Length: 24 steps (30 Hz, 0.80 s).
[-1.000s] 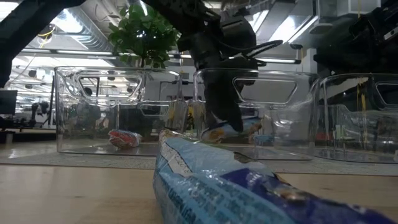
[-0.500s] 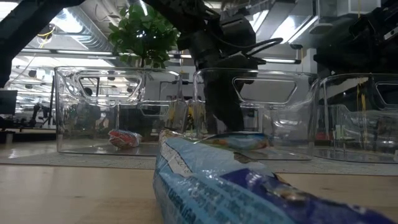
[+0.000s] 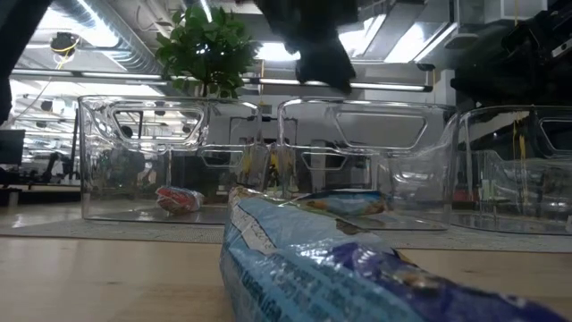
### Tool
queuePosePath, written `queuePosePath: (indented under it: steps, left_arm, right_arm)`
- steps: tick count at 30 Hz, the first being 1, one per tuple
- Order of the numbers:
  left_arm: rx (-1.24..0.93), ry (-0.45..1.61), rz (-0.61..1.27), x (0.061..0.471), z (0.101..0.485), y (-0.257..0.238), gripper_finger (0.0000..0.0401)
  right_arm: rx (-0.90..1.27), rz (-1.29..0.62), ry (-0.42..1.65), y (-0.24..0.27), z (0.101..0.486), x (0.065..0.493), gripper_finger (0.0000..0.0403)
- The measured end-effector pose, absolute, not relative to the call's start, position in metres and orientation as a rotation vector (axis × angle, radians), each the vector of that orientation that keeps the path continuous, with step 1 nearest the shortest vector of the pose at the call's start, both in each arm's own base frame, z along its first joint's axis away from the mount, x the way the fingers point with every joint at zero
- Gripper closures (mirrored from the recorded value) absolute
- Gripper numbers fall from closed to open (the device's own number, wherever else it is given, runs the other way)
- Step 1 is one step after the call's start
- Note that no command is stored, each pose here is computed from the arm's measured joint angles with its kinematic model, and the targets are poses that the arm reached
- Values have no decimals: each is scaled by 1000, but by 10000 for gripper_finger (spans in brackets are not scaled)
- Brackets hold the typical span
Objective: Pick and place Granola Bars by type
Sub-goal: Put the red granola bar into the left transparent bin
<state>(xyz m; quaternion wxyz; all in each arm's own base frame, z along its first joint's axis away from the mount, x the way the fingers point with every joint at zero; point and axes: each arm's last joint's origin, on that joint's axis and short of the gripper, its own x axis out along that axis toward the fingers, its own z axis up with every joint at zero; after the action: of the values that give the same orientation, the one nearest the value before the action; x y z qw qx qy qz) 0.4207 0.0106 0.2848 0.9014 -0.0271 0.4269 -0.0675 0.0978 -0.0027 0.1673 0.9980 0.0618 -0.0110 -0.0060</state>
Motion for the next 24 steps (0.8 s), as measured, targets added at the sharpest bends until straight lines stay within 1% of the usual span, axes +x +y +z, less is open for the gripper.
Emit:
queuePosePath:
  steps: [4, 14, 20, 24]
  left_arm:
    - [50, 805, -152, 404, 317, 0, 252]
    - [130, 590, -234, 352, 391, -35, 256]
    - [128, 549, -291, 322, 413, -59, 257]
    - [129, 607, -359, 304, 415, -80, 260]
  right_arm:
    - [125, -12, -22, -3, 167, 98, 318]
    - [124, -12, -22, -3, 167, 98, 318]
    - [124, -12, -22, -3, 167, 98, 318]
    - [124, -12, -22, -3, 167, 98, 318]
